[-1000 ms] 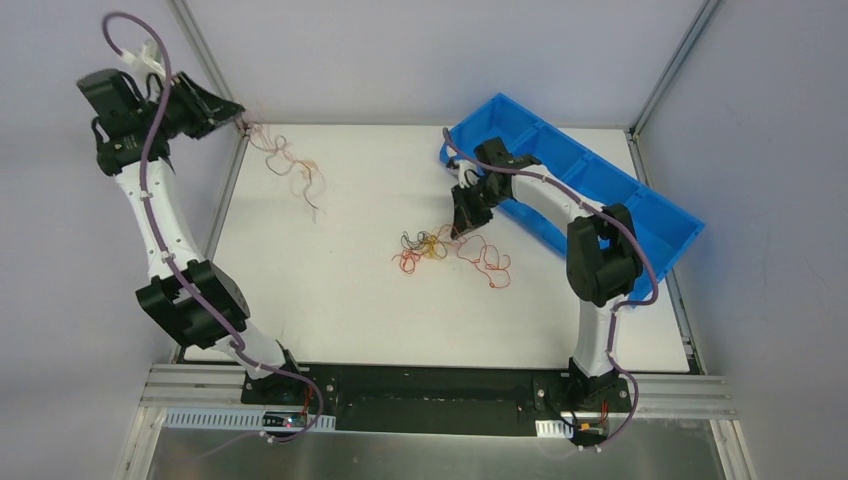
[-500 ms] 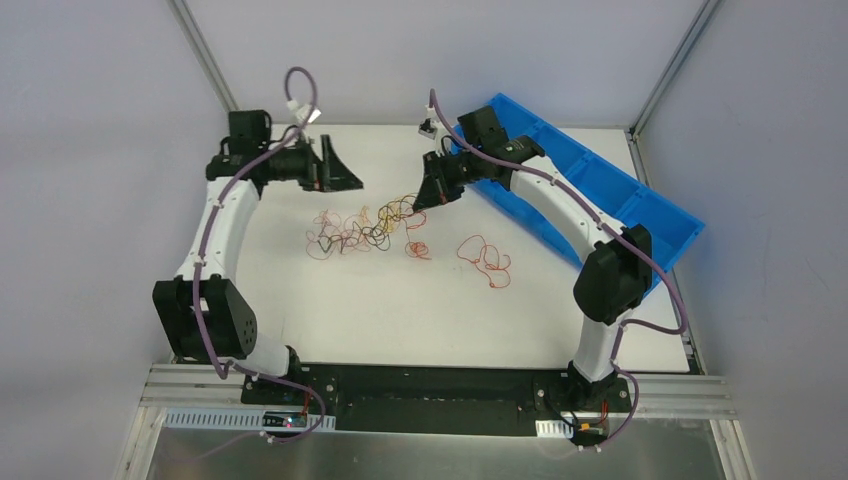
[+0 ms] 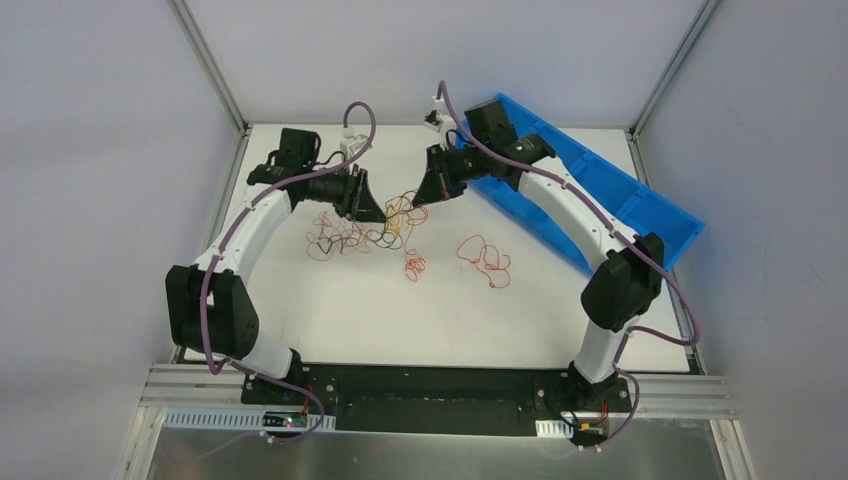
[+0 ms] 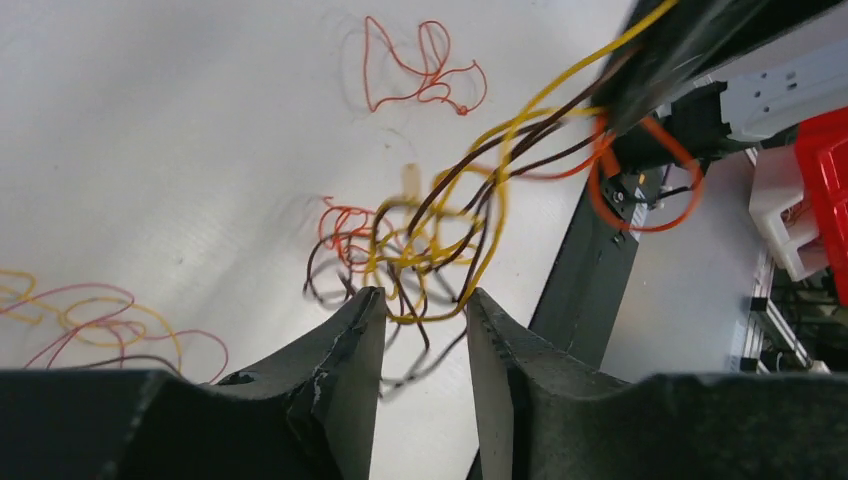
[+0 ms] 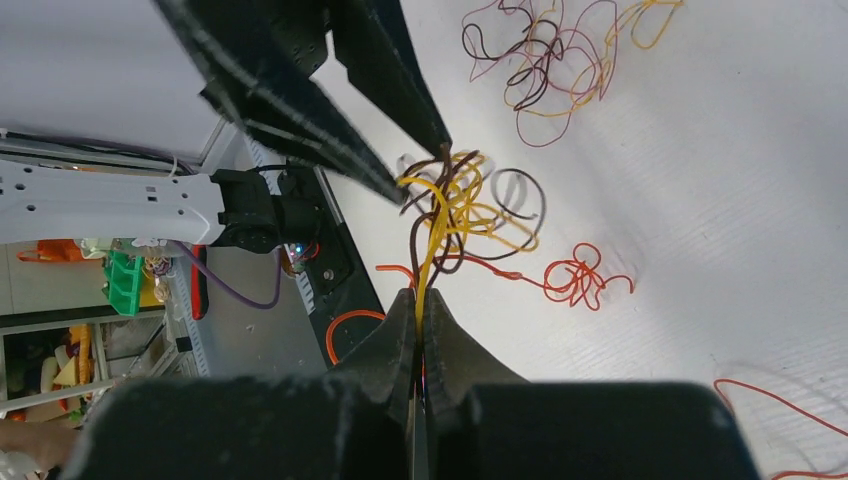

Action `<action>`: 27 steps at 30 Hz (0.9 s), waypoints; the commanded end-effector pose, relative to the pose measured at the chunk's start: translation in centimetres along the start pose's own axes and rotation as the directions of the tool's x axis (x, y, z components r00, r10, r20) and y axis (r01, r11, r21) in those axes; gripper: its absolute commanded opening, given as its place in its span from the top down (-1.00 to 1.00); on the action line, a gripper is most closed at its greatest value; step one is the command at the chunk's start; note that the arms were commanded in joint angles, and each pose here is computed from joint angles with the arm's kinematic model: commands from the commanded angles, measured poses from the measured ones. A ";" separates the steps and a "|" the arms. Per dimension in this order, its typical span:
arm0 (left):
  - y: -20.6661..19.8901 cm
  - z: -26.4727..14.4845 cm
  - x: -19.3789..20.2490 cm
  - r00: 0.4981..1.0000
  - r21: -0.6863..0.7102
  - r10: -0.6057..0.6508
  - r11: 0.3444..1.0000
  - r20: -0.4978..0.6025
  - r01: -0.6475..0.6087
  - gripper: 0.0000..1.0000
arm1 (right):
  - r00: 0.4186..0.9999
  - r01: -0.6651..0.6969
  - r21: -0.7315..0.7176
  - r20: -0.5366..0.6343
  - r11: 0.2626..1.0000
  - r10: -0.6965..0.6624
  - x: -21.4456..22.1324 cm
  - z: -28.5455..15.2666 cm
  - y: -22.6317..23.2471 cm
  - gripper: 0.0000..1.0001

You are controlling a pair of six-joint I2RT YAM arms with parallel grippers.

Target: Untangle the cables

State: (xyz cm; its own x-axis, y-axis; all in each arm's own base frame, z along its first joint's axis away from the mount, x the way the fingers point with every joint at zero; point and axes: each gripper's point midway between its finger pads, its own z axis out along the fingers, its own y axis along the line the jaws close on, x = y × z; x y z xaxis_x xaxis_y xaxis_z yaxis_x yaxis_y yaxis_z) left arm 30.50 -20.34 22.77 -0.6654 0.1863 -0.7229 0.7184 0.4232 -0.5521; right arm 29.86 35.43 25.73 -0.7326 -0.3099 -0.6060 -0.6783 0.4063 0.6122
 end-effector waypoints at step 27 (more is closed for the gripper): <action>3.9 -2.6 0.3 0.990 -0.135 0.021 0.991 0.139 -0.002 1.00 | 0.976 -0.191 0.043 0.115 0.981 0.185 -1.4 -6.2 -2.7 1.00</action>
State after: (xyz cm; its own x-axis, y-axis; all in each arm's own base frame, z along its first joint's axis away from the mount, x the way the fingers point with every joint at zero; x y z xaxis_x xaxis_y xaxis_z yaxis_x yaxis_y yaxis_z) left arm 32.66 -19.56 18.92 -0.6254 0.1831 -0.7585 0.7230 0.5017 -0.4750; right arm 30.68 32.82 28.08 -0.7956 -0.1934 -0.5742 -0.5952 0.4264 0.6811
